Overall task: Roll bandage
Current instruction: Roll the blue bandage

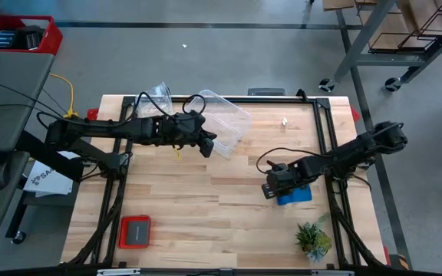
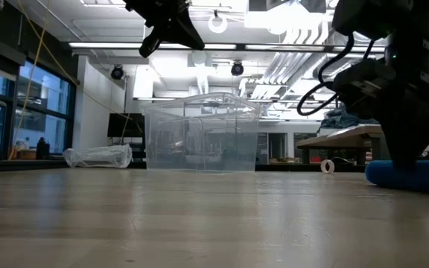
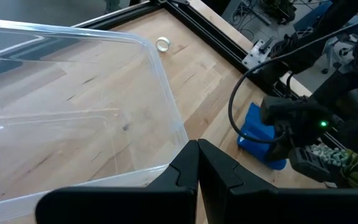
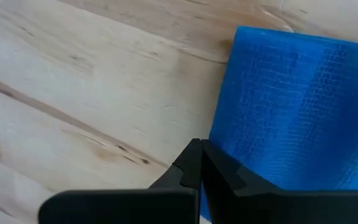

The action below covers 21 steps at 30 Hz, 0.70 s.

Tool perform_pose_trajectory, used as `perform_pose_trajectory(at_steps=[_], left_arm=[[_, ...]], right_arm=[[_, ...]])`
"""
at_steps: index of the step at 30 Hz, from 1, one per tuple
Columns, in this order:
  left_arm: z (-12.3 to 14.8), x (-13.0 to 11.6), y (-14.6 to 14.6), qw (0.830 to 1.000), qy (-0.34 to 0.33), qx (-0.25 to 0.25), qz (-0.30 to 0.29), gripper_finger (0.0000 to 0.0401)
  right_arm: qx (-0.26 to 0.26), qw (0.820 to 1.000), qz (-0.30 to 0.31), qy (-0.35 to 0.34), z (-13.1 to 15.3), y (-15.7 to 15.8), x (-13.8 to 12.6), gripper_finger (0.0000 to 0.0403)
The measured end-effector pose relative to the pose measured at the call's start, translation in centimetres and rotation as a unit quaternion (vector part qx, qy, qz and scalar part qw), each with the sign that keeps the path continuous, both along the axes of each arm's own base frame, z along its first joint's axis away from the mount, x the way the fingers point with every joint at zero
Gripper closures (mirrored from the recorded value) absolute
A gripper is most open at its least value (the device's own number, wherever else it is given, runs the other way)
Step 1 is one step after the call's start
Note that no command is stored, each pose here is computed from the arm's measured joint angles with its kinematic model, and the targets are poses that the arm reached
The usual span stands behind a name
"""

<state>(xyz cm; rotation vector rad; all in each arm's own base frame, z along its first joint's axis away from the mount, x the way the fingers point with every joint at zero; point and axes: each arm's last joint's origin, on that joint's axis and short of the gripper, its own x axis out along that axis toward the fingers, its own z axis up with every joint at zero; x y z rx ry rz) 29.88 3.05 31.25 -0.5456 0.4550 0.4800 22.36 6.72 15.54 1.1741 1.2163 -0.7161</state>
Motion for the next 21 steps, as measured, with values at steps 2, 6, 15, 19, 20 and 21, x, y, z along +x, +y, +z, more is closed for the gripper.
perform_pose_trajectory(at_steps=[2,6,15,19,20,21], left_arm=[[0.0,0.0,0.0,1.000,0.000,0.000,0.000,0.0401],[0.0,0.0,0.0,1.000,0.000,0.000,0.000,0.0401],[0.0,0.0,0.0,1.000,0.001,0.003,-0.002,0.0401],[0.0,0.0,0.0,1.000,0.001,0.003,-0.002,0.0401],[0.0,0.0,0.0,1.000,0.002,0.003,-0.002,0.0401],[0.0,0.0,0.0,1.000,0.002,0.003,-0.002,0.0401]], right_arm=[[0.001,1.000,0.001,0.008,0.1,-0.1,-0.3,0.0403],[-0.002,1.000,0.001,0.024,0.8,-0.3,-1.1,0.0403],[-0.023,0.995,0.001,0.095,1.8,-1.0,-3.6,0.0403],[-0.029,0.991,0.000,0.128,1.9,-1.2,-4.4,0.0403],[-0.025,0.991,0.002,0.134,1.9,-1.2,-4.5,0.0403],[-0.022,0.990,0.003,0.140,1.9,-1.2,-4.6,0.0403]])
